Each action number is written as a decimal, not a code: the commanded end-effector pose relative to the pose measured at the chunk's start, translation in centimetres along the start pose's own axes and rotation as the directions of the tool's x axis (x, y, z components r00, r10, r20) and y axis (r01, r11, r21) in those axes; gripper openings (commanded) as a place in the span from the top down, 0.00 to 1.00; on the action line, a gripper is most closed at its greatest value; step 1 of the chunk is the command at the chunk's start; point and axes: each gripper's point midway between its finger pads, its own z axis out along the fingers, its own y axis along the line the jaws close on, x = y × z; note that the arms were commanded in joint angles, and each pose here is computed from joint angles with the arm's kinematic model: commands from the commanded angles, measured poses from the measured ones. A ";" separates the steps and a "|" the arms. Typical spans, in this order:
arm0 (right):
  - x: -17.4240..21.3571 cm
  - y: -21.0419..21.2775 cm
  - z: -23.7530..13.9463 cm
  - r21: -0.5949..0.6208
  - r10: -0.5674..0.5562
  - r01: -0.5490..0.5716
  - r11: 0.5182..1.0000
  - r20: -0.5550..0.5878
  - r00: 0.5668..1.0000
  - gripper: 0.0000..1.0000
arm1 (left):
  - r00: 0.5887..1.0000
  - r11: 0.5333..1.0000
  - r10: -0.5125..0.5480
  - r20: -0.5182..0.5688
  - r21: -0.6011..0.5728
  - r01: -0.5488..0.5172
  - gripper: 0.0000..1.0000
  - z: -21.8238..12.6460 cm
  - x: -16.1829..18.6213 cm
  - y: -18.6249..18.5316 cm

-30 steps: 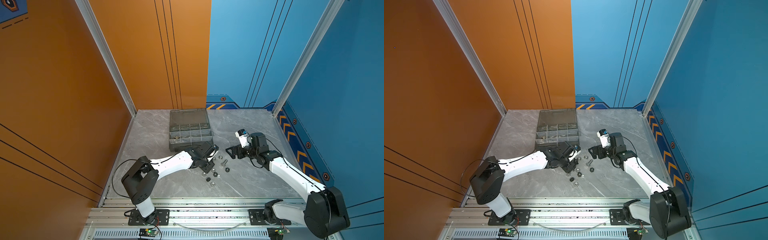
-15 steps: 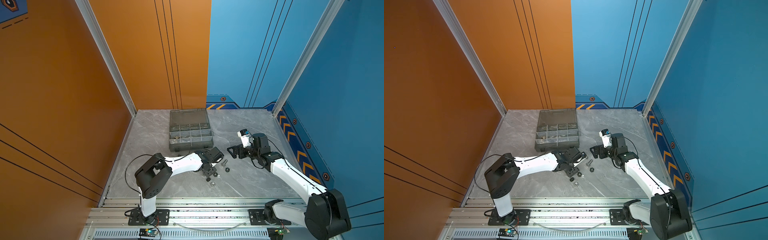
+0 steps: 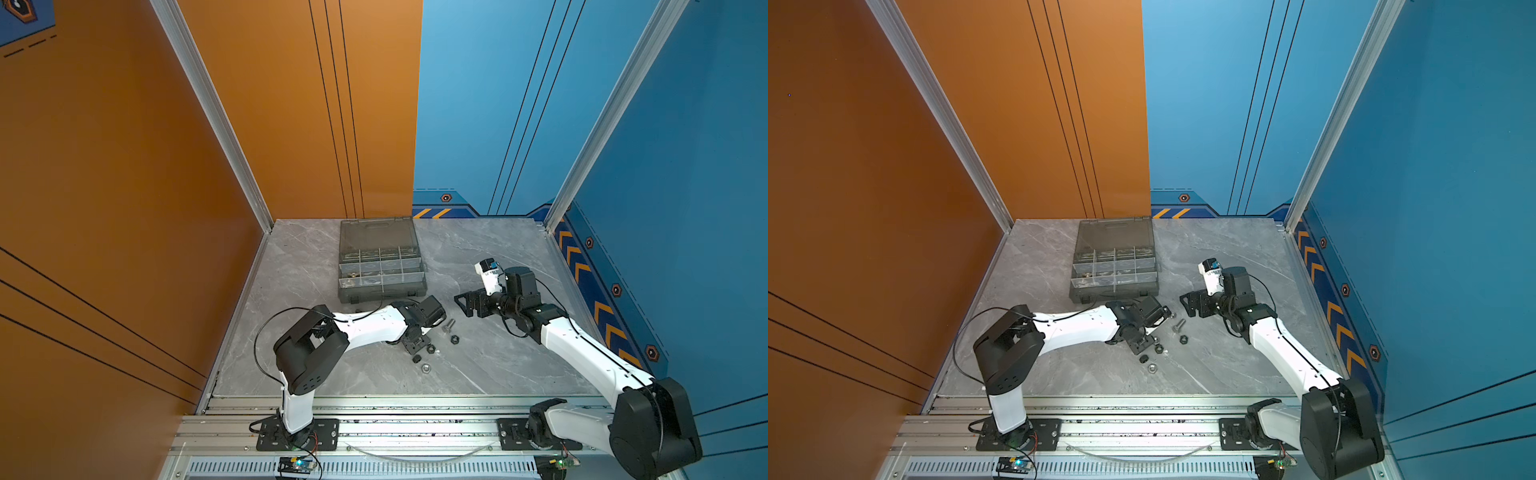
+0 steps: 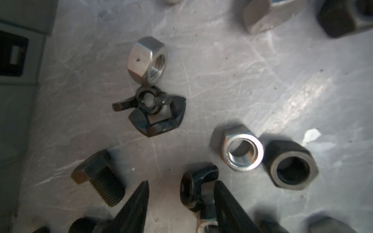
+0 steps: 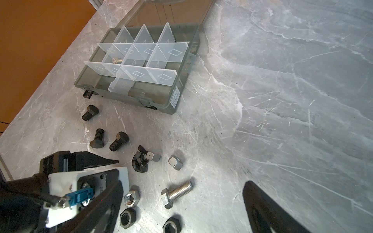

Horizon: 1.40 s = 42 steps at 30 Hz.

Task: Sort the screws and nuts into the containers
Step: 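Lower the left gripper onto another black wing nut and close it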

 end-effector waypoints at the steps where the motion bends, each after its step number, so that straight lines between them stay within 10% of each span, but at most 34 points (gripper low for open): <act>1: -0.2 -0.5 -0.3 0.017 0.018 -0.018 1.000 0.022 1.000 0.05 | 0.999 0.999 0.023 -0.029 -0.022 -0.023 0.47 0.3 0.1 0.1; 42: 0.0 -0.5 -0.2 0.018 0.020 -0.020 1.000 0.020 1.000 0.06 | 0.996 1.000 -0.020 -0.088 -0.026 0.018 0.82 1.4 0.8 0.0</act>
